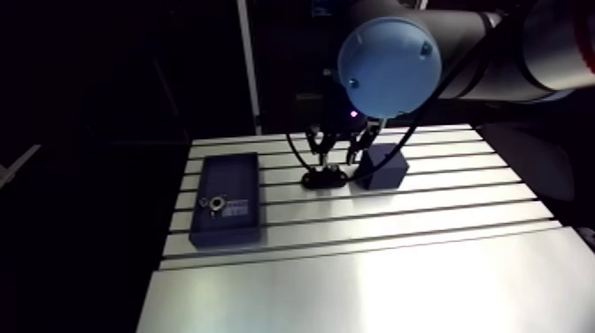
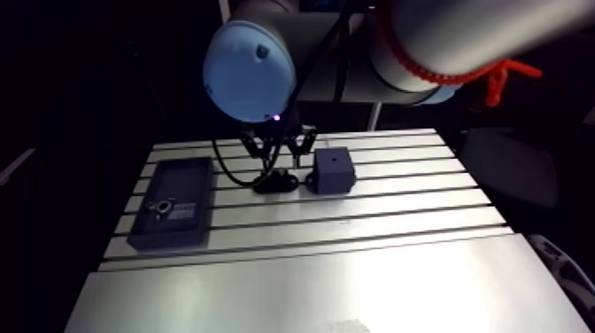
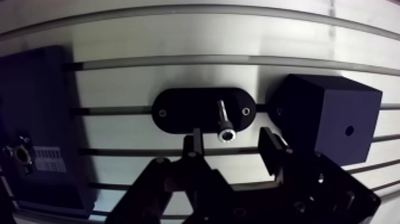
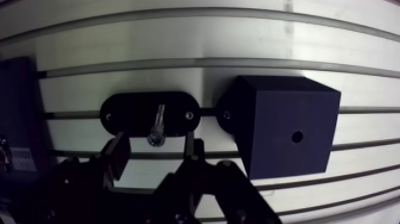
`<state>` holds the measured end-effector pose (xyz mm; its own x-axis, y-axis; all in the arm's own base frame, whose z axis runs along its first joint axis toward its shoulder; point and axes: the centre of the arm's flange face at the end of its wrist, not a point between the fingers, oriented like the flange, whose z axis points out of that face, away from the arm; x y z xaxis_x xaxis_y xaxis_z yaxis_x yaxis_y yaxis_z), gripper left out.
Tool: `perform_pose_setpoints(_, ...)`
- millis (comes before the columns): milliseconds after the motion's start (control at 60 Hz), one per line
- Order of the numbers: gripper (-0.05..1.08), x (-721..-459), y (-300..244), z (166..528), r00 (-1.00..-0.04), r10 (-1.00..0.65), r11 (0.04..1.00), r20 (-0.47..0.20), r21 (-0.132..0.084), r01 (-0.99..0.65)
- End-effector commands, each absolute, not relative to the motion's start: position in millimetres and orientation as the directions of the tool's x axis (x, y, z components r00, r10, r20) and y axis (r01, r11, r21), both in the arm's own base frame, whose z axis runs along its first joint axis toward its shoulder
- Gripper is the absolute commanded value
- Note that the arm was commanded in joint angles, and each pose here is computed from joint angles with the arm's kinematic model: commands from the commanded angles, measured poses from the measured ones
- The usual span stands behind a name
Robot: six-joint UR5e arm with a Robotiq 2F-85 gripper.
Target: Pick up the M10 bolt and insert it into the hole until fully seated.
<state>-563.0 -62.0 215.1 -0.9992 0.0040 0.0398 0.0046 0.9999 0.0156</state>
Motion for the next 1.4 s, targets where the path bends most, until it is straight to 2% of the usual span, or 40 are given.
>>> perform_pose_setpoints(17,0.43,-563,-62,213,-0.999,0.005,1.000,0.041,0.015,0.006)
perform_pose_setpoints(333,0.45,-562,-61,205,-1.000,0.012,1.000,0.025,0.014,0.013)
perform_pose_setpoints(850,0.54,-560,-60,203,-1.000,0.009,1.000,0.029,0.018,0.009)
perform_pose_setpoints(1400,0.71,-559,-62,202,-1.000,0.007,1.000,0.026,0.009,0.007)
